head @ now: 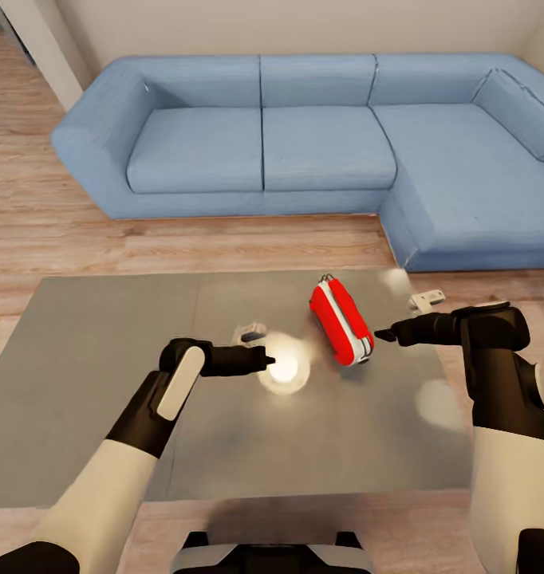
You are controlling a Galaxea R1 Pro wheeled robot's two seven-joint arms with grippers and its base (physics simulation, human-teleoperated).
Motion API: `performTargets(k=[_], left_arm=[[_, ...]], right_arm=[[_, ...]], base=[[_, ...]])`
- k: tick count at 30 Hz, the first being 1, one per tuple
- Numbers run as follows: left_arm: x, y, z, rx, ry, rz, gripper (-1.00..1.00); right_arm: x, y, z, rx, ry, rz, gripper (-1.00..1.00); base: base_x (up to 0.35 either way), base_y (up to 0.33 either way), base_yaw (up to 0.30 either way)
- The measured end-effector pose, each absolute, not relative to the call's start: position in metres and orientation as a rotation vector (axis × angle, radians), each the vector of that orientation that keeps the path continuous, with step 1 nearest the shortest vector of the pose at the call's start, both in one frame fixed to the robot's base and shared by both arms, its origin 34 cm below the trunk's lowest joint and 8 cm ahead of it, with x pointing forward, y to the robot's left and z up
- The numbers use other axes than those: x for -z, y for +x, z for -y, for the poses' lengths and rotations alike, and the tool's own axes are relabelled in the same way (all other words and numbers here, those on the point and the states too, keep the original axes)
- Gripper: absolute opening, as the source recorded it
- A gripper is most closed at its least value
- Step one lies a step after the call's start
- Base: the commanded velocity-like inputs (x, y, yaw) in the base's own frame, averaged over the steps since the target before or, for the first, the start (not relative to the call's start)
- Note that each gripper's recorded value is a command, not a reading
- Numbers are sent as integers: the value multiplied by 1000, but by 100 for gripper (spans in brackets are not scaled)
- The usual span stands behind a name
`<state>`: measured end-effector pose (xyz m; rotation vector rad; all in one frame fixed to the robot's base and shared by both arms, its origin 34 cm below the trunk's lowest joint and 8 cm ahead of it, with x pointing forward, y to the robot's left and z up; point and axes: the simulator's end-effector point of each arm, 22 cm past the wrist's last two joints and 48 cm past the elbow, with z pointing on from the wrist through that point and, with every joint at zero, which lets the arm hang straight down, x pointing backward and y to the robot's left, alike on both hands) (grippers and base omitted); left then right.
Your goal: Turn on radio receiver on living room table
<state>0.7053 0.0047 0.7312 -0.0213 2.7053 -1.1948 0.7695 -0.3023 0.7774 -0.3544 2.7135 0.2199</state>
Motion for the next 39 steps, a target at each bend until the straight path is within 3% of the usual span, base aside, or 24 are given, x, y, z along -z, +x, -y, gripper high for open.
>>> performTargets(k=[6,26,39], left_arm=[[-727,706,-18,1155,-6,-2716,-100],[-712,703,-52,1070,-16,-2765,-100],[-708,671,-122,912,22,-2780,-100]], right_arm=[[-767,758,308,-204,-348,-2742,100],[-752,729,338,-112,-265,-2800,100],[-710,615,437,134,-137,-2919,100]], base=[[-247,-22,0],[-7,-1,0],[0,0,0]])
